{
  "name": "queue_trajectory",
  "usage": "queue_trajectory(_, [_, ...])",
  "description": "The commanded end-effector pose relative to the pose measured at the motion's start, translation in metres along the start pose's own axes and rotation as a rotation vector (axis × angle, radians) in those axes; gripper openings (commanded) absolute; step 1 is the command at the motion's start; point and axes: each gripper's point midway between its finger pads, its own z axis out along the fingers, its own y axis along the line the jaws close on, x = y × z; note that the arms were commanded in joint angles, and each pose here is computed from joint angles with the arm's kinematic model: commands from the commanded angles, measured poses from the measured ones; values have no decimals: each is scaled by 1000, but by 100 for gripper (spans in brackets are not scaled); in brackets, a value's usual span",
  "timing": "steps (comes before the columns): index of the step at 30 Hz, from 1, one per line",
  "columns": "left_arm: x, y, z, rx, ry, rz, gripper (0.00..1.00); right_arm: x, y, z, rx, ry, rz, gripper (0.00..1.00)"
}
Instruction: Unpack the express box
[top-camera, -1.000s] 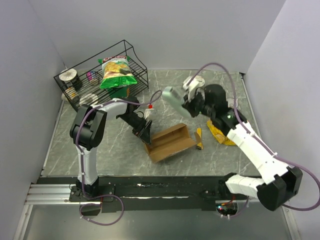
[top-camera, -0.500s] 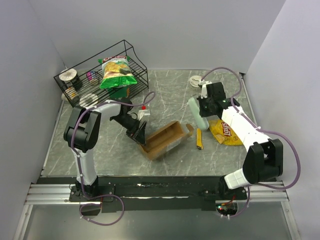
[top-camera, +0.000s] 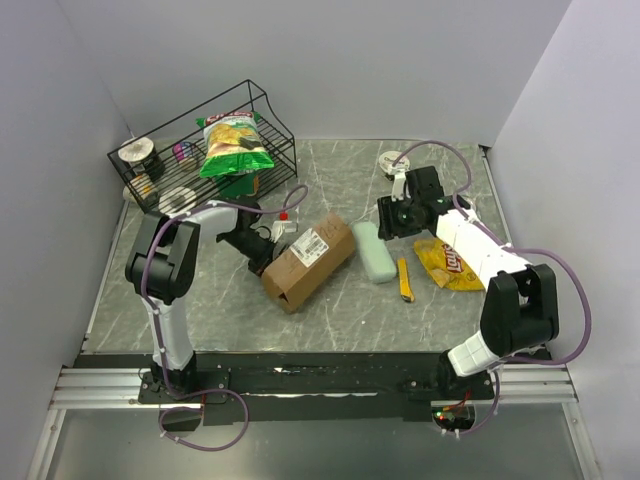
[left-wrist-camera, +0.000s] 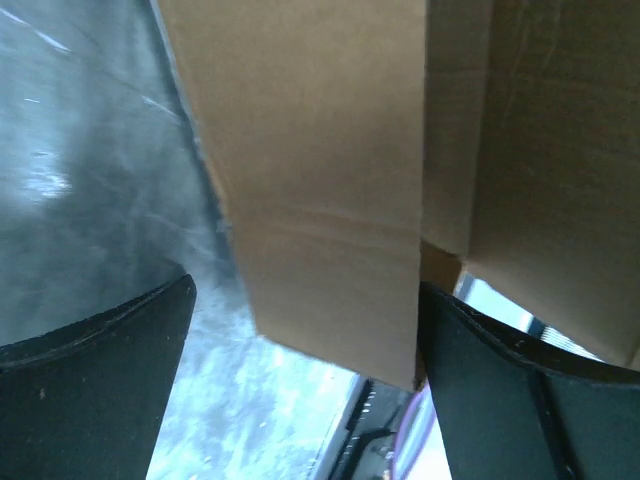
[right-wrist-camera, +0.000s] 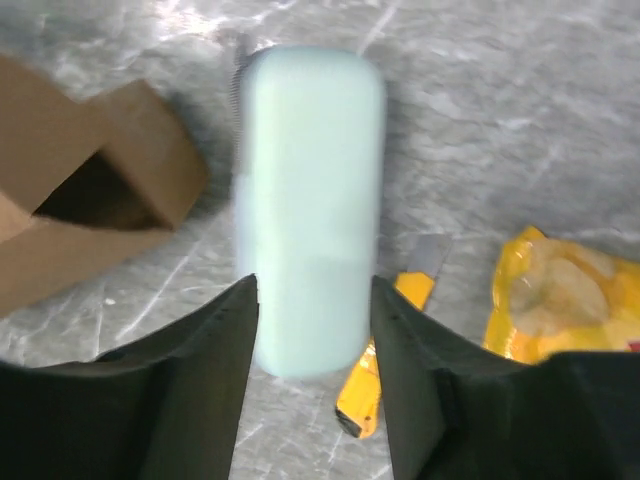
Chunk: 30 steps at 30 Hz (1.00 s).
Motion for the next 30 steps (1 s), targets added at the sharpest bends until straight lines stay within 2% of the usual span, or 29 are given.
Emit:
queue_trajectory(1, [-30,-4,-32,-113,-65,167,96,-41,14,-20,-74,-115,-6,58])
queue_trajectory(4, [-41,-9,-50,-185,-83,227,96,-64,19,-50,-93,-194,-28,64])
queue_trajectory(5, [-43,-7,-55,-222,-83,241,96,-65,16,-58,-71,-198,-39,70])
queue_trajectory(7, [-54,-8,-69,-298,-123,259,96,-78,9,-76,-5,-235,-30,72])
queue_trajectory(9, [-61,-5,-85,-402,-146,271,96,-81,-8,-93,114,-224,2,76])
queue_trajectory(15, [-89,4,-136,-694,-286,246,96,-70,-34,-130,298,-197,21,86])
queue_trajectory(17, [-99,-5,-149,-722,-324,278,96,-68,-40,-143,348,-200,28,89])
queue_trajectory(21, [-126,-39,-187,-782,-471,358,97,-59,-41,-159,370,-222,15,92])
queue_trajectory(25, [-137,-64,-202,-771,-609,316,96,-43,-36,-153,338,-209,56,93])
queue_trajectory(30, [-137,-78,-205,-749,-638,348,96,-45,-31,-146,307,-213,63,92])
